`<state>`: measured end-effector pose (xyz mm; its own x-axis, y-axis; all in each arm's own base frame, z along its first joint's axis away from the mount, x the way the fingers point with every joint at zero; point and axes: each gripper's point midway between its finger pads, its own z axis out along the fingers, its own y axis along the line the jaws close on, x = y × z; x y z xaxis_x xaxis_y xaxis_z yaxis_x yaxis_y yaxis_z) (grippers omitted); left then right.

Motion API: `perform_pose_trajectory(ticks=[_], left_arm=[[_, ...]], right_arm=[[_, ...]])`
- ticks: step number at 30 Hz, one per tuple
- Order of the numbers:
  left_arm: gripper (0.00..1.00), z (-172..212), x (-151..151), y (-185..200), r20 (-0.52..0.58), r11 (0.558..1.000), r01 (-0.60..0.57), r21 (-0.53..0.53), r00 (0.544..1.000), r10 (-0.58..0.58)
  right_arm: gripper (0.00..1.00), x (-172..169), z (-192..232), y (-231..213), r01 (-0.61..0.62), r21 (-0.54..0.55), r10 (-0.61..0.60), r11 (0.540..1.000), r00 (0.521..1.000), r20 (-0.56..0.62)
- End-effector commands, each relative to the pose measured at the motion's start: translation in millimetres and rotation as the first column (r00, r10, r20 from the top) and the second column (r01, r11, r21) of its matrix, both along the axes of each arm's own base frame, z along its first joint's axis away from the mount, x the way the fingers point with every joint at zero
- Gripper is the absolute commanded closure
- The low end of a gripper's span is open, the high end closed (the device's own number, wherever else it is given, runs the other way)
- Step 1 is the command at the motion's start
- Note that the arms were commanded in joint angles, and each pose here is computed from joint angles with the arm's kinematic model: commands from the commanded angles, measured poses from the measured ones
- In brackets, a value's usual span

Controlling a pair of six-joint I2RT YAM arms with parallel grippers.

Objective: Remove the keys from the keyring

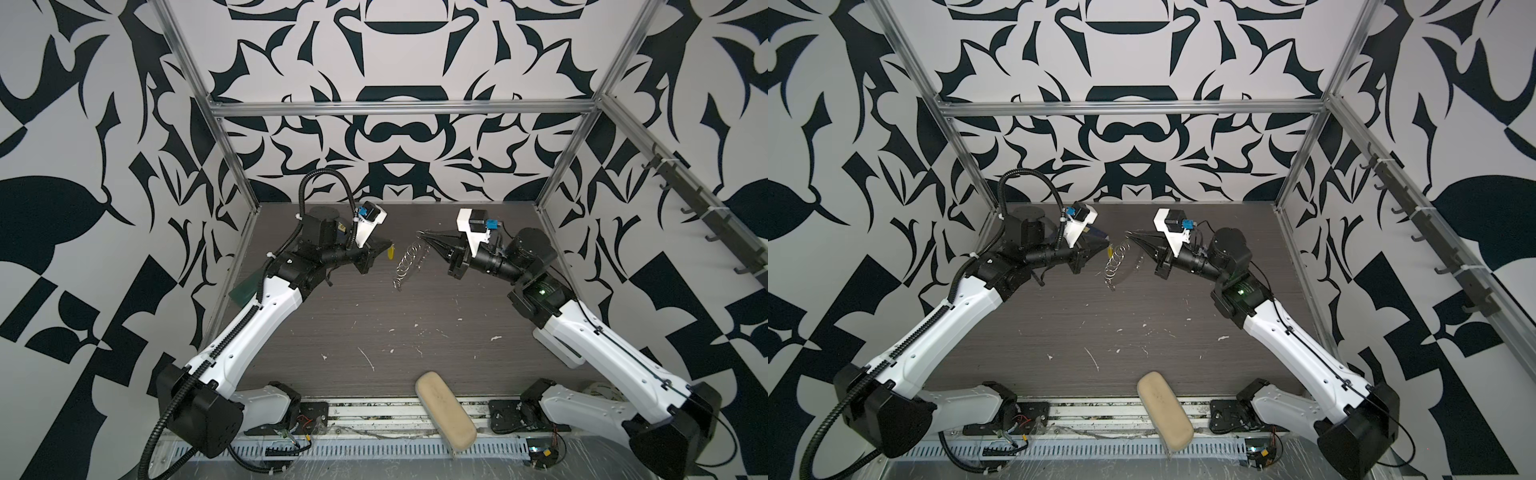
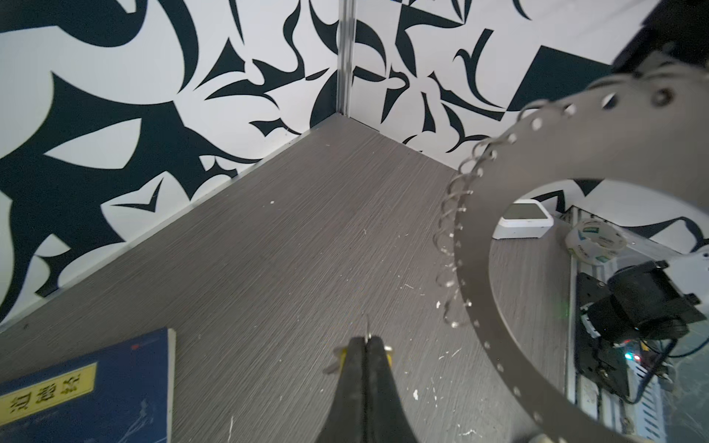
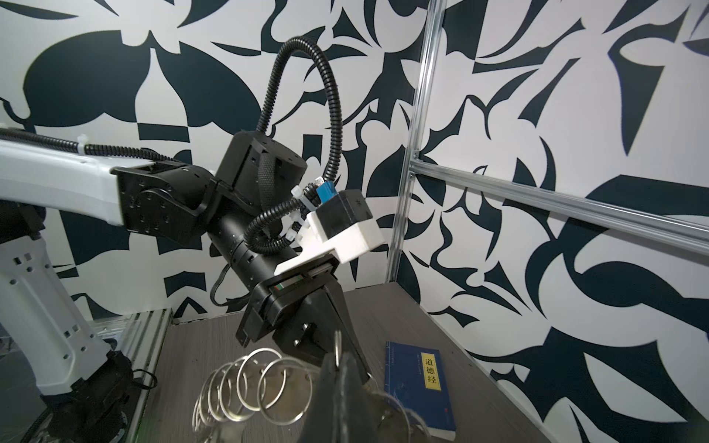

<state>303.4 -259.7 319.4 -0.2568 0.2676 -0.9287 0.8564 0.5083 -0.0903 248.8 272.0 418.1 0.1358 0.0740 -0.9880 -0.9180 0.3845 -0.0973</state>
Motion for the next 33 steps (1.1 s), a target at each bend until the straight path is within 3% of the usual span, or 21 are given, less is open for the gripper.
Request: perform_pose_trajectory(ticks=[1,12,17,19,22,28,33], left_arm=[[1.0,-12.2,0.2,10.5,-0.01,0.997,-0.025,0.069,1.0,0.025],[1.0,-103.2,12.6,44.2,-0.126,0.946,-0.213,0.246,0.96,0.249],[1.0,-154.9,24.6,73.3,-0.222,0.843,-0.377,0.383,0.849,0.48],[1.0,-176.2,26.9,86.7,-0.257,0.78,-0.422,0.462,0.778,0.574],[1.0,-208.1,24.2,99.9,-0.3,0.698,-0.414,0.584,0.689,0.66],[1.0,-247.3,20.6,101.0,-0.372,0.655,-0.378,0.655,0.593,0.714],[1.0,-259.2,25.2,102.7,-0.37,0.63,-0.394,0.669,0.558,0.742]], right_arm=[[1.0,2.8,0.4,-15.4,0.089,0.002,-0.089,0.996,0.996,0.031],[1.0,17.6,-54.3,-64.9,0.393,-0.06,-0.396,0.918,0.916,-0.067],[1.0,13.9,-70.0,-84.4,0.469,-0.082,-0.475,0.879,0.877,-0.079],[1.0,11.8,-74.6,-91.3,0.493,-0.096,-0.5,0.865,0.862,-0.084],[1.0,8.5,-77.7,-100.7,0.525,-0.108,-0.533,0.844,0.843,-0.075],[1.0,0.4,-78.2,-113.0,0.556,-0.124,-0.565,0.822,0.824,-0.049],[1.0,-3.6,-82.9,-118.1,0.566,-0.152,-0.577,0.81,0.816,-0.039]])
